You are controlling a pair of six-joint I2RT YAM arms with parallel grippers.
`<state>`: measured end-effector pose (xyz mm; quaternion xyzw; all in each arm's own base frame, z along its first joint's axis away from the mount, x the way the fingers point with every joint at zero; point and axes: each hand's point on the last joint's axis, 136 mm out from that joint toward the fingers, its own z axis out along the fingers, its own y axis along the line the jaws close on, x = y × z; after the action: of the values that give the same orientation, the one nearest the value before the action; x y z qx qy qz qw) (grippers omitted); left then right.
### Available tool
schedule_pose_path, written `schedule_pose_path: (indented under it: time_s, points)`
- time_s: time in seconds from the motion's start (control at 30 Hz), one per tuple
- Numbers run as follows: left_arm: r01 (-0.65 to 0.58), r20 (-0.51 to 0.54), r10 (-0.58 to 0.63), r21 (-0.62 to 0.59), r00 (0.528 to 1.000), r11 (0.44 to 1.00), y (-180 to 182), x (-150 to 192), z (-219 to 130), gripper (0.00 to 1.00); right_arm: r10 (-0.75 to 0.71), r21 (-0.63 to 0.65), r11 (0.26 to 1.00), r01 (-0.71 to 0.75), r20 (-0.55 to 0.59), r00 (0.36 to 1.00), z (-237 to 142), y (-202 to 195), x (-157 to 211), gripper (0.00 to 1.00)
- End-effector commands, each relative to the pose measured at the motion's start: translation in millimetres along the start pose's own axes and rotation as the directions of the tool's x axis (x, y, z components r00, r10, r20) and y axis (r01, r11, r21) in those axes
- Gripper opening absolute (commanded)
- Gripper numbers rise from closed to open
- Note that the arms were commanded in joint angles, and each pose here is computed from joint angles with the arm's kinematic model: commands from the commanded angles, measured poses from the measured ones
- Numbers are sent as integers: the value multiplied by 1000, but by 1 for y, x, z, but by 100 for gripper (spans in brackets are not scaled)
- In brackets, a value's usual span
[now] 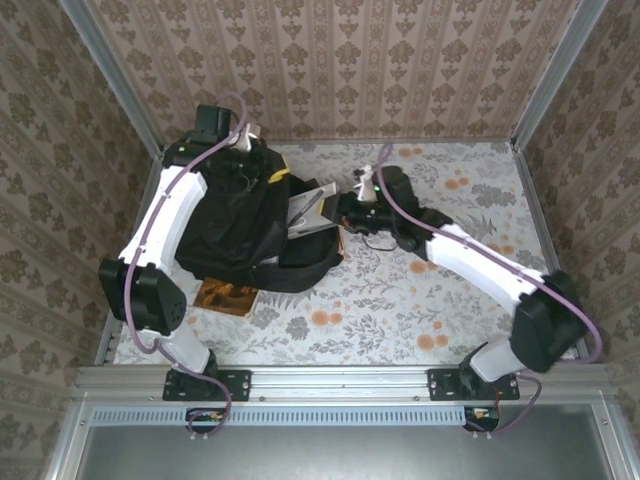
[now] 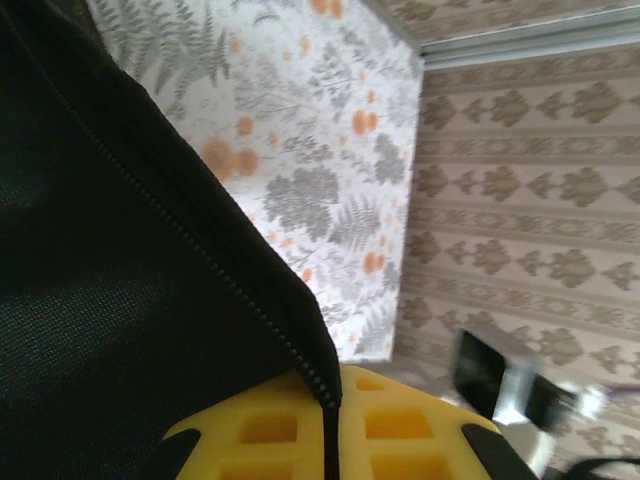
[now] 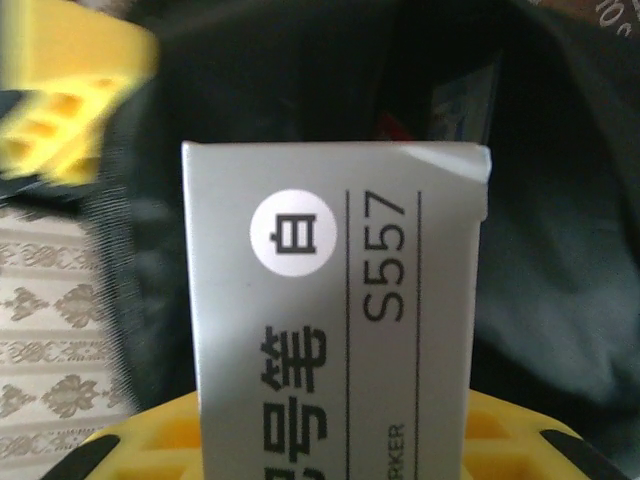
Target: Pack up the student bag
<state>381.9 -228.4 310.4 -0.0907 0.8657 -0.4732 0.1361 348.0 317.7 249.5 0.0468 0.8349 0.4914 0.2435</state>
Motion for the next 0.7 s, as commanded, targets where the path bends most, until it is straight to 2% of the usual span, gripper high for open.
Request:
schedule_pose_path:
  time_s: [0.0,0.27,0.3,0.37,0.4,0.5,0.67]
  points:
    - [-36,8,35,197,999,980,-54,3,-20,7,21,-44,999,-19,40,999,28,17,-20,31]
    - [-53,18,51,240,999,969,-70,7,-32,7,84,-128,988,-87,-27,996,114,41,-22,40]
    - [-57,23,53,242,998,969,-70,6,-34,7,72,-121,990,-77,-49,996,125,44,-17,42]
    - [-58,38,50,238,998,969,-68,2,-38,7,33,-69,997,-38,-82,996,140,47,-8,55]
    - [-52,43,43,238,998,970,-66,0,-41,6,11,-41,999,-14,-82,997,143,47,-6,62]
    - [-48,69,32,234,997,971,-60,-7,-48,6,-47,22,999,48,-54,997,133,44,-7,73]
    - [-48,123,24,200,992,979,-48,-19,-60,5,-131,71,988,134,-48,990,103,42,-11,78]
